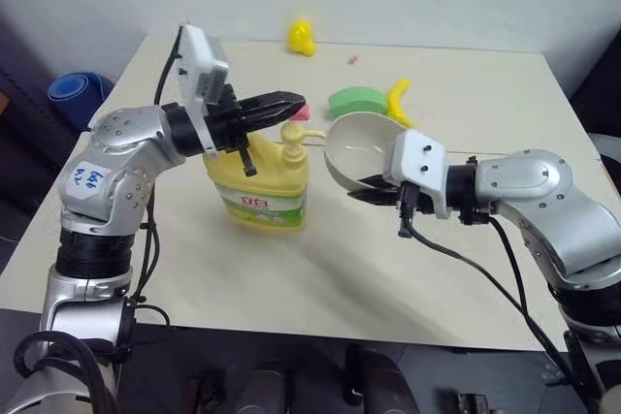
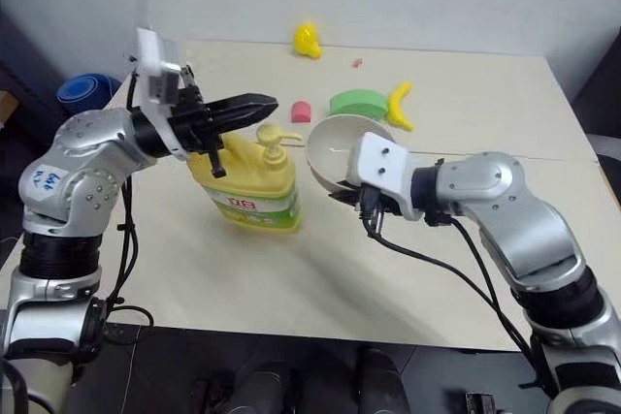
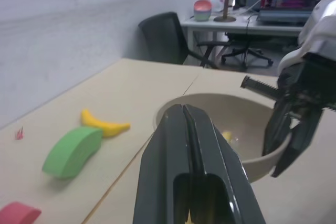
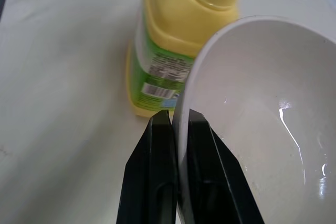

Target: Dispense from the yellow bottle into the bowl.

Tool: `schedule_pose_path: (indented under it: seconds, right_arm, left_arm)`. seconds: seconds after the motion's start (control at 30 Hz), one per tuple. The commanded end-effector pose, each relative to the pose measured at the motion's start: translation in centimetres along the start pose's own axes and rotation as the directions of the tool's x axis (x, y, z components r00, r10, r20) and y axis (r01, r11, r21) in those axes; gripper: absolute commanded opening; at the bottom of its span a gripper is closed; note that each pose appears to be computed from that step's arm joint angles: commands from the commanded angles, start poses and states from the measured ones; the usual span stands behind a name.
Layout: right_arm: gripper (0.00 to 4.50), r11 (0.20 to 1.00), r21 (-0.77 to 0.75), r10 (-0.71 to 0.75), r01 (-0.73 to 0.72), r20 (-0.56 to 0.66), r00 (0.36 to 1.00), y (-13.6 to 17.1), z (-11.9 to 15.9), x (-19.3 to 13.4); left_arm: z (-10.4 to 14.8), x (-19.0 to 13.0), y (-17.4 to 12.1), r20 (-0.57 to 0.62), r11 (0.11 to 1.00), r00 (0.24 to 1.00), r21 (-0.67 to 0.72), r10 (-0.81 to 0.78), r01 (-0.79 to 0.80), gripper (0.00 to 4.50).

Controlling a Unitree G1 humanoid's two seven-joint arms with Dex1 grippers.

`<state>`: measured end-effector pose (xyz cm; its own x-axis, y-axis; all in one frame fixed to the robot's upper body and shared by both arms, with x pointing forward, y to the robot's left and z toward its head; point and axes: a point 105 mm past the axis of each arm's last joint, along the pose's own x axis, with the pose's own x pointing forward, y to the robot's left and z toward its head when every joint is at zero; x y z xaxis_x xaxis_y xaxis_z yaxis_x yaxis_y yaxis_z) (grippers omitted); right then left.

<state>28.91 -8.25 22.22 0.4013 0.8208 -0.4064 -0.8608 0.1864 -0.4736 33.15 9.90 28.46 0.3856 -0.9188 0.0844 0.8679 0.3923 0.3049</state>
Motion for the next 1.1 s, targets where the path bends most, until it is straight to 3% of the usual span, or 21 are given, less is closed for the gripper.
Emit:
schedule_pose_path:
  seconds: [0.03,0.27,0.5,0.63,0.83,1.1]
  right_arm:
    - [0.00,0.999,-0.042,0.009,-0.008,0.012,1.000,0.1,1.3,-0.3]
    - [0.00,0.997,-0.061,0.036,-0.037,-0.011,0.999,-0.3,2.0,-0.1]
    - [0.00,0.998,-0.045,0.044,-0.045,-0.018,0.999,0.0,1.7,-0.2]
    - [0.00,0.997,-0.059,0.041,-0.041,-0.010,0.999,0.0,1.9,-0.3]
    - [0.00,0.996,-0.074,0.053,-0.053,-0.006,0.999,0.4,2.2,-0.5]
    - [0.00,0.994,-0.082,0.073,-0.074,-0.018,0.997,0.9,2.3,-0.5]
  left_arm:
    - [0.8,0.1,0.2,0.008,0.999,1.000,0.035,0.026,-0.026,0.02]
    - [0.6,0.5,-0.5,-0.002,1.000,1.000,0.017,-0.015,0.015,0.02]
    - [3.2,0.0,0.1,0.095,0.998,0.995,0.056,-0.001,-0.005,0.02]
    - [4.8,-0.5,-1.0,0.147,0.995,0.985,0.065,-0.087,0.078,0.02]
    - [1.9,-0.6,-2.4,-0.015,0.990,0.992,0.064,-0.128,0.128,0.02]
    - [0.6,0.4,-1.9,-0.034,0.998,0.998,0.036,-0.050,0.051,0.02]
